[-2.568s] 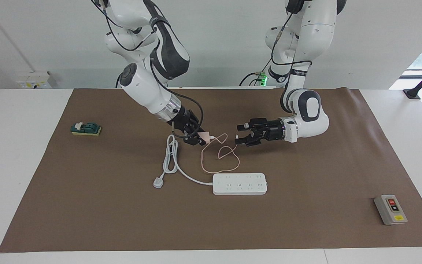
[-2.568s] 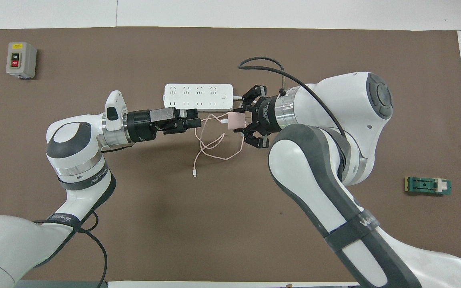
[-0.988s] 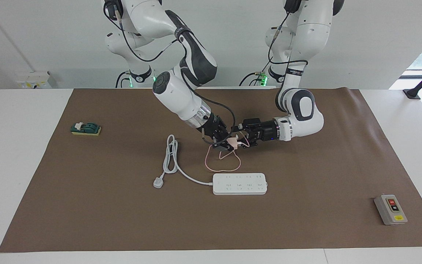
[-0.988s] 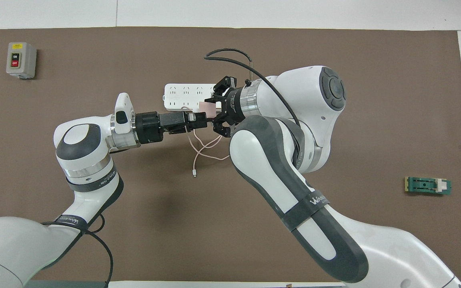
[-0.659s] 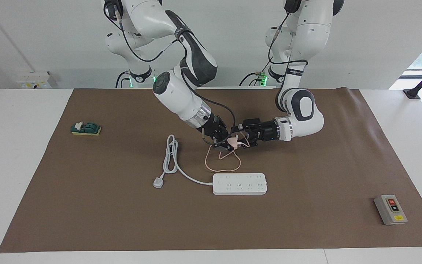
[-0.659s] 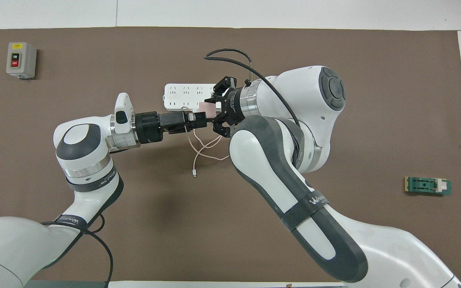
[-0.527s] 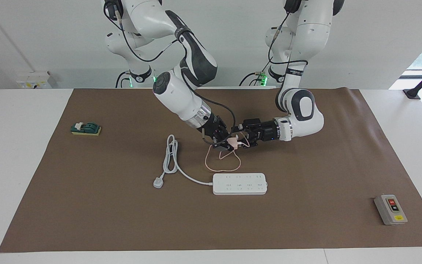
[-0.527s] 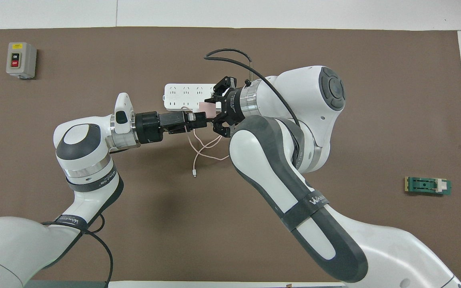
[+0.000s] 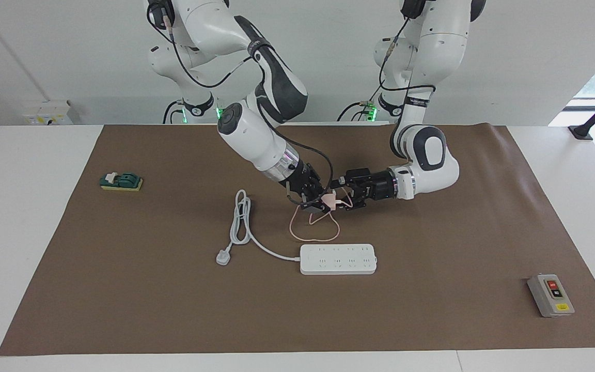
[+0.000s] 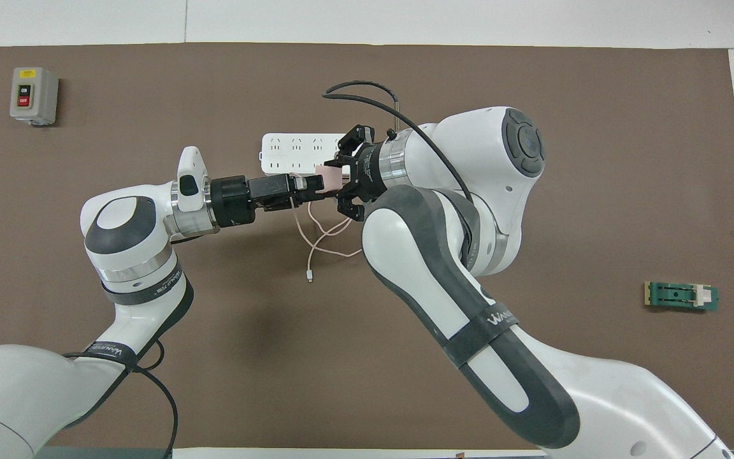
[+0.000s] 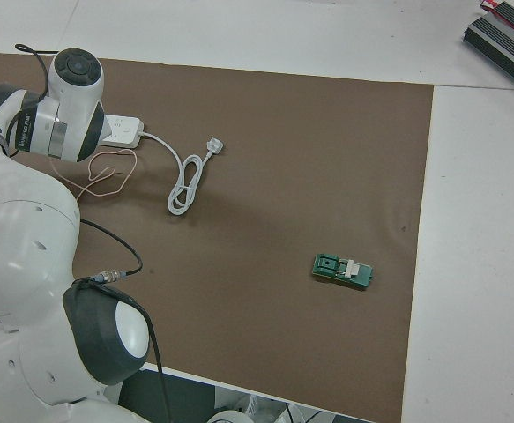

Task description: Plug charger into power strip

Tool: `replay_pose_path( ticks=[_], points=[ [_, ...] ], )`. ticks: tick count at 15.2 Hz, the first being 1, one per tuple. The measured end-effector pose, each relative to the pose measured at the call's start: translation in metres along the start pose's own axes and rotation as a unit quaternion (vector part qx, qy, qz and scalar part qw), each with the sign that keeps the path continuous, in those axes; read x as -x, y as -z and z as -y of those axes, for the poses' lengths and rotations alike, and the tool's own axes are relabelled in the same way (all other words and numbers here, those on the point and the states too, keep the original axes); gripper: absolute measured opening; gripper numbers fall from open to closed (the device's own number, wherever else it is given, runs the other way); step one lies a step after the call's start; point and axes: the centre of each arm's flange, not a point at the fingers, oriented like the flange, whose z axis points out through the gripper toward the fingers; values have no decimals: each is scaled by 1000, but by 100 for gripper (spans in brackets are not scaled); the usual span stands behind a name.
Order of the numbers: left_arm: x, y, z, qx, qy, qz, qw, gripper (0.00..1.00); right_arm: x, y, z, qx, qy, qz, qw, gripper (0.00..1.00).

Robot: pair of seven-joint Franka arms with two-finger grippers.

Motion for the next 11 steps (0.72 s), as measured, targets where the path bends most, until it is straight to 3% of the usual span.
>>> replay_pose_path(
  ticks=[2, 5, 8, 11],
  points=[
    [0, 0, 0, 0, 0, 0, 1000, 95, 0, -2, 0, 1, 0, -1, 1000, 47],
    [-2, 2, 1, -3, -1, -4, 1000, 59, 0, -1, 0, 1, 0, 0, 1000, 47],
    [-2, 3, 8, -9, -6, -6, 1000, 31, 0, 1, 1, -1, -2, 0, 1000, 47],
    [-2, 3, 8, -9, -6, -6, 1000, 31, 0, 0, 1, -1, -3, 0, 1000, 47]
  ],
)
